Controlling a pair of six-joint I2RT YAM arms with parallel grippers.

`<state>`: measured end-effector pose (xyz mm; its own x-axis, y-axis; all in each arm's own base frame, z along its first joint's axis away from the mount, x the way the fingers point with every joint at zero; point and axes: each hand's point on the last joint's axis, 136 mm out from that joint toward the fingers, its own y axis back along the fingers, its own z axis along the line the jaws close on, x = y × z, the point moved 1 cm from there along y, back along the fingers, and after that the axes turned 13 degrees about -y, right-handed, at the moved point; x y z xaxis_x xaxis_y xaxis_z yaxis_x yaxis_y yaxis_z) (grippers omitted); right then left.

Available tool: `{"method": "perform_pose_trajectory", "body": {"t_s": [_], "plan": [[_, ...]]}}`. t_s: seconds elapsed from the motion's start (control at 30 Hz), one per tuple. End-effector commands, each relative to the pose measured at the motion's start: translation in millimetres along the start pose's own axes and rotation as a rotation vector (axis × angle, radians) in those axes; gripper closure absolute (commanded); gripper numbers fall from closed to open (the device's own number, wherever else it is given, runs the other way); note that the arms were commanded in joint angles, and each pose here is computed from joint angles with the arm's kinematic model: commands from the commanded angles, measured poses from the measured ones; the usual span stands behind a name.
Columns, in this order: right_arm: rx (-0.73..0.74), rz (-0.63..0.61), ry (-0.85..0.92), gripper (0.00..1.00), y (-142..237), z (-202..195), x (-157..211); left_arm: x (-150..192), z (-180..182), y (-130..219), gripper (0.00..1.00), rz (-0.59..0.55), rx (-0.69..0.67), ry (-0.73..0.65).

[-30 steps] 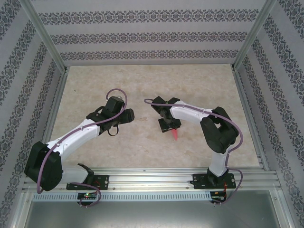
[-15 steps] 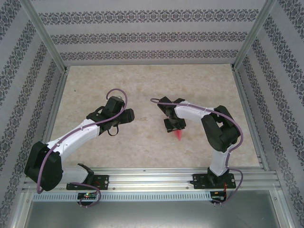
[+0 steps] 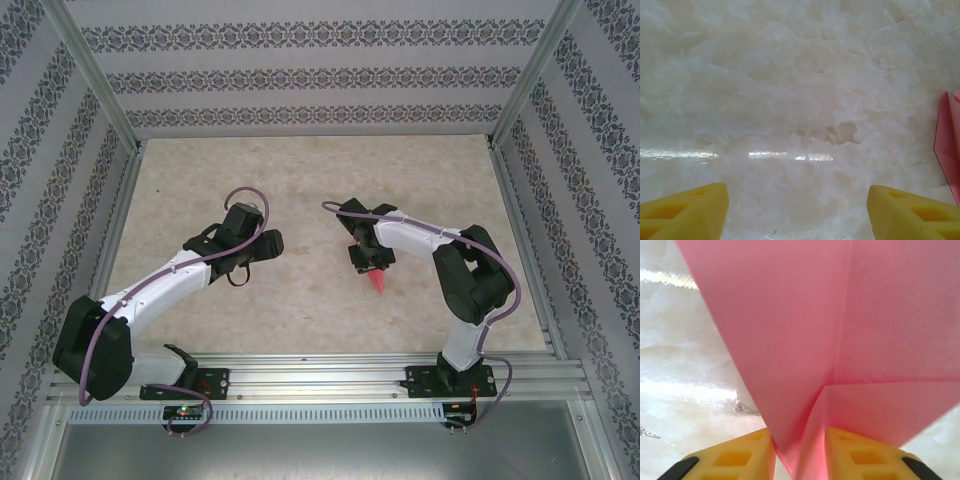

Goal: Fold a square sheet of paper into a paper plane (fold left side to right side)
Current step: Move the paper plane to the center of the table.

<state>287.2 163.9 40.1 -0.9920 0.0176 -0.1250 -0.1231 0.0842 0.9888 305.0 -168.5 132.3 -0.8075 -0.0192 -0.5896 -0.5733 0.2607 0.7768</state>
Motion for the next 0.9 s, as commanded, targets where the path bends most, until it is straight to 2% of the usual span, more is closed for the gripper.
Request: {"method": "perform_pose_trajectory", "body": {"t_s": [0.0,0.07,0.23,0.33,0.53,0.87], "plan": [[-0.002,-0.039,-0.006,0.73,6.8,-6.6,-6.3,-5.2,2.1,-2.4,0.26,-0.016,-0.001,0.025],[0.001,-0.037,-0.007,0.77,6.2,-9.1,-6.3,-5.2,1.6,-2.7,0.26,-0.015,0.0,0.024],[-0.014,-0.037,-0.011,0.92,7.9,-10.7,-8.0,-5.8,1.7,-2.5,0.26,-0.016,0.0,0.025],[-0.04,-0.044,-0.023,0.97,14.5,-10.9,-9.6,-6.2,1.7,-2.0,0.26,-0.016,-0.001,0.024],[-0.194,-0.058,-0.116,0.96,34.7,-8.7,-15.7,-8.3,1.9,0.0,0.26,-0.02,-0.005,0.017],[-0.181,0.024,-0.142,0.9,1.9,-8.9,-10.5,-12.2,-1.6,1.8,0.24,-0.023,0.007,0.002]]}}
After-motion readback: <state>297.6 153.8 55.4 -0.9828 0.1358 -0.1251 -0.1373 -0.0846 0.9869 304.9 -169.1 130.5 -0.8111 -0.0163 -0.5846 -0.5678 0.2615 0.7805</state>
